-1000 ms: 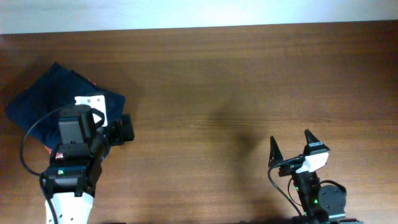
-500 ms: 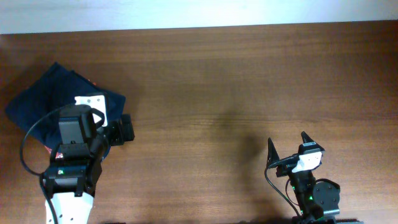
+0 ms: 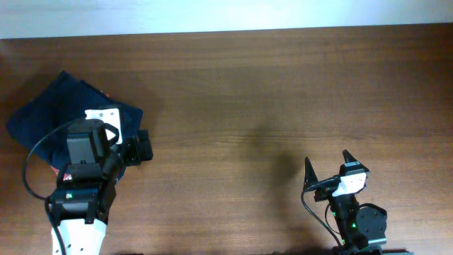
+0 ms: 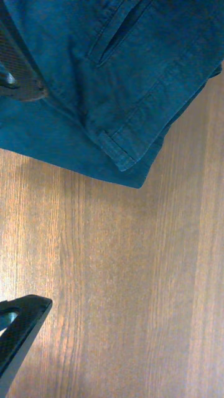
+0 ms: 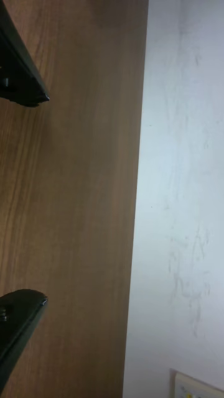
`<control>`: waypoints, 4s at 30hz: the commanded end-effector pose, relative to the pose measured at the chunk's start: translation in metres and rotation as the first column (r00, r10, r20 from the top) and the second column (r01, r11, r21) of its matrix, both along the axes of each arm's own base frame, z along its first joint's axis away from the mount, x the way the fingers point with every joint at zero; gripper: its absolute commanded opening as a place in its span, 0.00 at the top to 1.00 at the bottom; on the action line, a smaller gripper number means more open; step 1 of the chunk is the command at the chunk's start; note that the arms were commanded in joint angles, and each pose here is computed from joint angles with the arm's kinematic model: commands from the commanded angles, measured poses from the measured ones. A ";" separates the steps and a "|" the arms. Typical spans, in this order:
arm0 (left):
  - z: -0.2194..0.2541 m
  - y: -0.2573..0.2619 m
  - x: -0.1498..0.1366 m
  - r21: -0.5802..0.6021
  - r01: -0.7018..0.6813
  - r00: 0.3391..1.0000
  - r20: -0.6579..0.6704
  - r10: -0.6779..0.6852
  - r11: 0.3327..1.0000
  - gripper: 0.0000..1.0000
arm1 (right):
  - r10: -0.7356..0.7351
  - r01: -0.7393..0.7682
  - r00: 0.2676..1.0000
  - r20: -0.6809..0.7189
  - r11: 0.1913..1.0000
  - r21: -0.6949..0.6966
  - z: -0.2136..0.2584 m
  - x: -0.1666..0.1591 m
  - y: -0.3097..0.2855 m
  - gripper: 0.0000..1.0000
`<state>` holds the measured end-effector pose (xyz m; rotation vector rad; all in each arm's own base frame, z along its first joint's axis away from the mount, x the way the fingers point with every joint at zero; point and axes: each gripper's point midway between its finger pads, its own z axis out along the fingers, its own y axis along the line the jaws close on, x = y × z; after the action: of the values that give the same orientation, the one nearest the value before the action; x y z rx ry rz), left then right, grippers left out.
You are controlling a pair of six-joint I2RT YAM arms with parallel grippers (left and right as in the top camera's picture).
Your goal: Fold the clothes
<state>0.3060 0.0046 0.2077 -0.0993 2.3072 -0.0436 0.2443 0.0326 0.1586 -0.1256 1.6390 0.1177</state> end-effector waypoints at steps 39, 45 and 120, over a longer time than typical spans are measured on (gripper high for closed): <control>-0.014 -0.011 -0.060 0.009 0.008 0.712 0.702 -0.012 1.000 0.01 | 0.006 -0.006 1.000 -0.002 1.000 -0.006 -0.002 0.000 0.001 0.01; -0.029 -0.005 -0.060 0.011 -0.031 0.731 0.682 0.015 0.999 0.01 | 0.006 -0.006 1.000 -0.002 1.000 -0.006 -0.002 0.000 0.001 0.01; -0.049 -0.006 -0.060 0.019 -0.023 0.784 0.621 0.007 1.000 0.01 | 0.006 -0.006 1.000 -0.002 1.000 -0.006 -0.002 0.000 0.001 0.01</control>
<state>0.2461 -0.0027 0.1595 -0.0666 1.6412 -0.0383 0.2443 0.0328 0.1585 -0.1266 1.6393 0.1180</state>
